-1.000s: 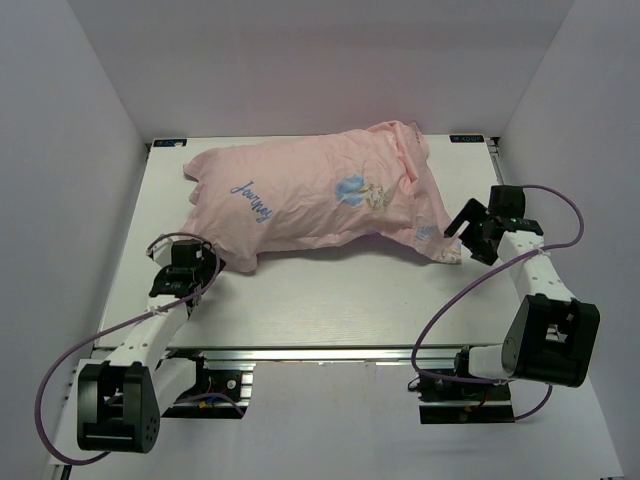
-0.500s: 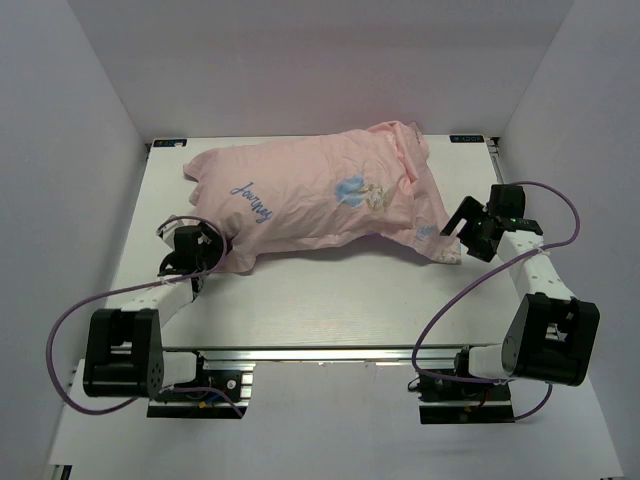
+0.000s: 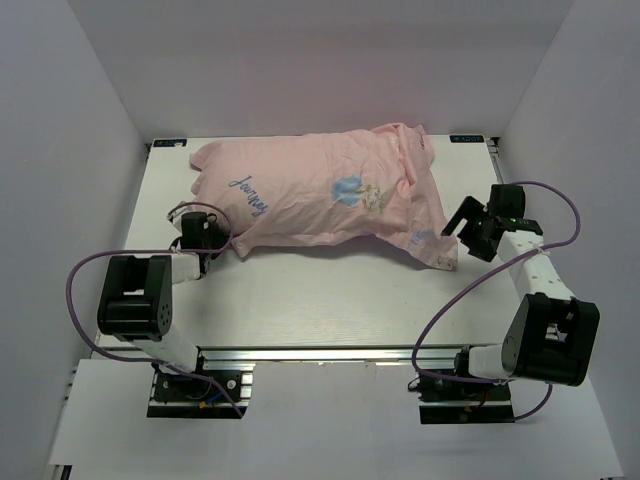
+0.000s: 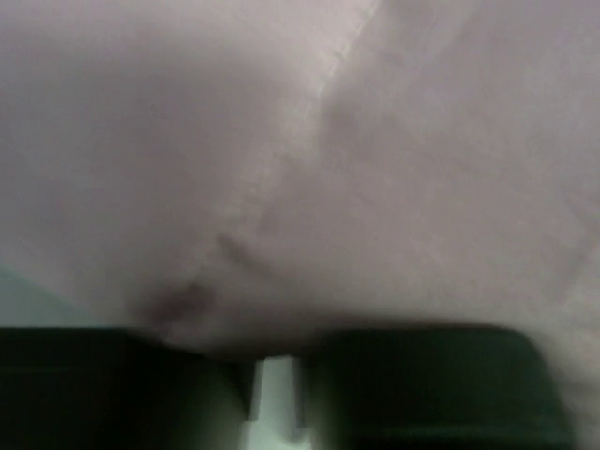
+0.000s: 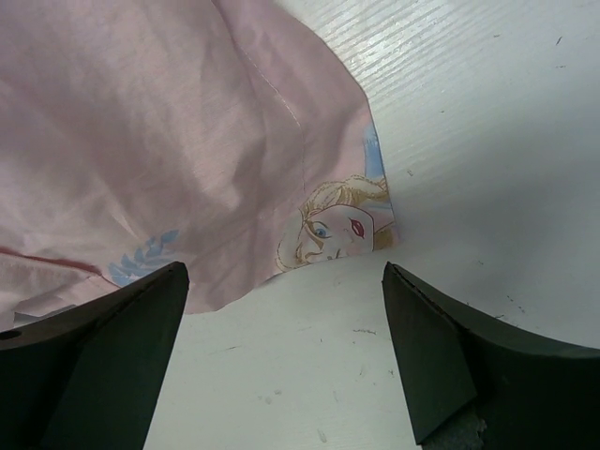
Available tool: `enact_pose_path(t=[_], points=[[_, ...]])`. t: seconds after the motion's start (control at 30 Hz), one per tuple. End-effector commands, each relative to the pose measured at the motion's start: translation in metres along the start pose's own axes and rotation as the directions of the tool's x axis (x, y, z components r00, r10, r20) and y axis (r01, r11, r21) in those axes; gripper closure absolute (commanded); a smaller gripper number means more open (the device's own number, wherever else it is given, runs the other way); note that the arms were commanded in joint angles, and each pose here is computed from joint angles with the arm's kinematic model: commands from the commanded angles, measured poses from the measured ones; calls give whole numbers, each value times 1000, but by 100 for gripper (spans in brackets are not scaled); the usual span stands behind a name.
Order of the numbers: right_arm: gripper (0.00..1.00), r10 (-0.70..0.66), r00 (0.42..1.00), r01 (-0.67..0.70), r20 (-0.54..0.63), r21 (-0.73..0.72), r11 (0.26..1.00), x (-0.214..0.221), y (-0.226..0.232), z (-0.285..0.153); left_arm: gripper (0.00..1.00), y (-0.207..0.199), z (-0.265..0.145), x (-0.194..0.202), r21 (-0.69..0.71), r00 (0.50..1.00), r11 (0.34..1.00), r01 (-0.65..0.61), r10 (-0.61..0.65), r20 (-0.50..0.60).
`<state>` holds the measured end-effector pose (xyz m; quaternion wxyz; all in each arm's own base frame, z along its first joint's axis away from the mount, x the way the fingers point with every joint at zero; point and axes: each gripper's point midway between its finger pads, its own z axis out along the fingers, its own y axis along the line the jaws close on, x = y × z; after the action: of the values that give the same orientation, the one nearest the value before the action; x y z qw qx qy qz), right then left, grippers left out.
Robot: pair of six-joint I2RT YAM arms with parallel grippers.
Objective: Put the pillow into the pillowcase
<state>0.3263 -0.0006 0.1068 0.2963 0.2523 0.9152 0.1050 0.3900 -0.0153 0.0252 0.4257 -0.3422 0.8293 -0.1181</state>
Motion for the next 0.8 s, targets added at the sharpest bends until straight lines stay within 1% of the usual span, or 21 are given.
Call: enact_pose_path(t=[0.0, 0.03, 0.07, 0.1, 0.17, 0.3, 0.33, 0.37, 0.4, 0.43, 0.47, 0.5, 0.53, 0.6, 0.67, 0.73, 0.77], points=[[11, -19, 999, 19, 49, 4, 1000, -10, -1, -7, 79, 17, 4, 24, -46, 995, 999, -26, 22, -101], [11, -21, 999, 20, 48, 2, 1000, -9, -1, -7, 100, 20, 5, 24, -68, 994, 997, -23, 15, -107], [11, -19, 999, 19, 49, 4, 1000, -10, -2, -8, 100, 11, 9, 14, -65, 995, 998, -21, 15, -95], [11, -20, 999, 20, 47, 6, 1000, -9, -2, -7, 100, 13, 10, 15, -71, 994, 997, -33, 26, -105], [11, -19, 999, 19, 48, 8, 1000, -10, -2, -7, 100, 5, 11, 7, -48, 996, 998, -36, 32, -77], [11, -26, 999, 25, 45, 17, 1000, -10, -4, -9, 100, -5, -2, -9, -20, 999, 1000, -24, 23, -33], [11, -26, 999, 25, 46, 23, 999, -10, -5, -10, 100, -14, -15, -24, 1, 1000, 1000, -17, 17, 14], [11, -20, 999, 19, 39, 29, 999, -8, -5, -11, 100, -16, -23, -31, -3, 999, 1000, 8, -8, 36], [11, -13, 999, 12, 42, 28, 1000, -9, -5, -13, 100, -10, -31, -37, -39, 998, 999, 18, -15, 62], [11, -4, 999, 3, 45, 33, 999, -10, -5, -14, 100, -21, -50, -55, 0, 993, 1000, 31, -30, 116], [11, 4, 999, -5, 43, 32, 999, -9, -4, -15, 100, -25, -59, -62, 7, 989, 999, 50, -51, 138], [11, 12, 999, -14, 35, 38, 999, -7, -5, -17, 100, -17, -69, -64, -34, 988, 997, 63, -57, 141], [11, 20, 999, -23, 41, 67, 998, -7, -11, -17, 100, -24, -86, -77, -9, 979, 995, 95, -92, 182], [11, 38, 999, -41, 35, 85, 996, -2, -14, -20, 100, -17, -101, -79, -38, 975, 993, 113, -103, 198], [11, 47, 998, -50, 32, 121, 991, 6, -24, -18, 100, -22, -121, -88, 0, 965, 992, 123, -120, 231], [11, 65, 997, -72, 50, 149, 986, 7, -30, -19, 100, -23, -132, -87, 16, 965, 992, 124, -124, 230], [11, 65, 997, -71, 44, 159, 985, 12, -34, -17, 100, -27, -142, -92, 44, 960, 991, 129, -136, 246]])
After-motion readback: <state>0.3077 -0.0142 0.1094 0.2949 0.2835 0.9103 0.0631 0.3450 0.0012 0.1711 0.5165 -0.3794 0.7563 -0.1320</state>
